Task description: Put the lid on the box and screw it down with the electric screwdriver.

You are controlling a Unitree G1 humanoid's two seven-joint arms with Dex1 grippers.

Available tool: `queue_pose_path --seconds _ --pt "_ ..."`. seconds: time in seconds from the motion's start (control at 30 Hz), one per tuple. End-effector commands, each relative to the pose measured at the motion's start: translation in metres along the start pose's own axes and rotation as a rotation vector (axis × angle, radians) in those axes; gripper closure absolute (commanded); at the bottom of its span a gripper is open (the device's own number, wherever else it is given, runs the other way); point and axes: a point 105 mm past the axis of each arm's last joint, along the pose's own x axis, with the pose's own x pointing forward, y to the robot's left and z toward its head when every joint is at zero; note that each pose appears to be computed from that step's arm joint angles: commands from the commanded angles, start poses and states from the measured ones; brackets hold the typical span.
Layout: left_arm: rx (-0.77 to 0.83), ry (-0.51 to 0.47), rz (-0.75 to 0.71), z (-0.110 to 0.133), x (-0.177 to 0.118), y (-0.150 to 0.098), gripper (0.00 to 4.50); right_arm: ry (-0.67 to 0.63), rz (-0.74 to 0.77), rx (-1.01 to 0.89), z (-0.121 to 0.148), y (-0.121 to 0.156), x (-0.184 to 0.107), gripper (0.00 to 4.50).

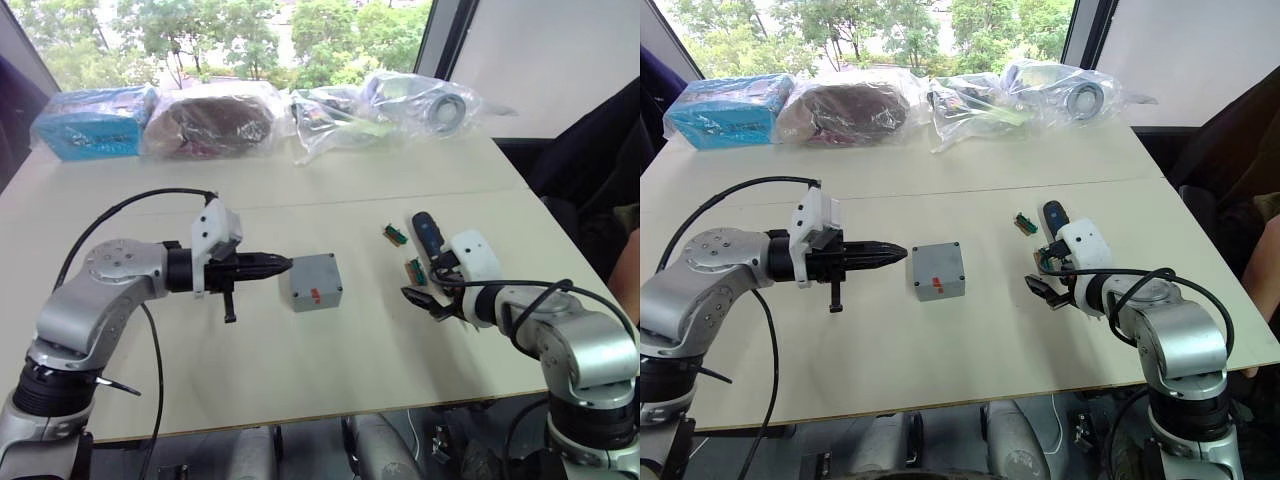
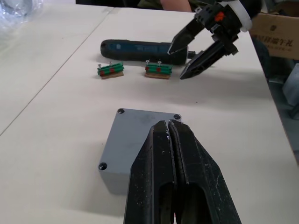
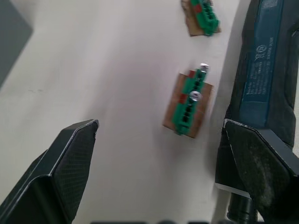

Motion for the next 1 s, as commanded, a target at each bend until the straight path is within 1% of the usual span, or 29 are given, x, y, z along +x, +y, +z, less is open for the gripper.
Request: queue_pose_path --seconds 0.03,0.13,0.37,0.63,1.0 --pt "0.059 -0.023 0.013 0.012 0.000 0.003 4.50 -0.036 -0.017 -0.007 0.007 -0.005 -0.002 0.02" --pt "0.060 -0.023 0.013 0.012 0.001 0.004 4.50 -0.049 -0.001 -0.001 0.008 -0.002 0.003 0.02" --pt "0.061 -0.025 0.016 0.012 0.002 0.004 4.50 -0.100 -0.036 0.016 0.017 -0.009 0.015 0.02" --pt "0.068 -0.018 0.027 0.012 0.000 0.005 4.50 -0.112 -0.050 0.032 0.016 -0.012 0.024 0.02" --pt "0.069 -0.012 0.029 0.012 0.000 0.005 4.50 -0.105 -0.045 0.024 0.012 -0.011 0.023 0.02"
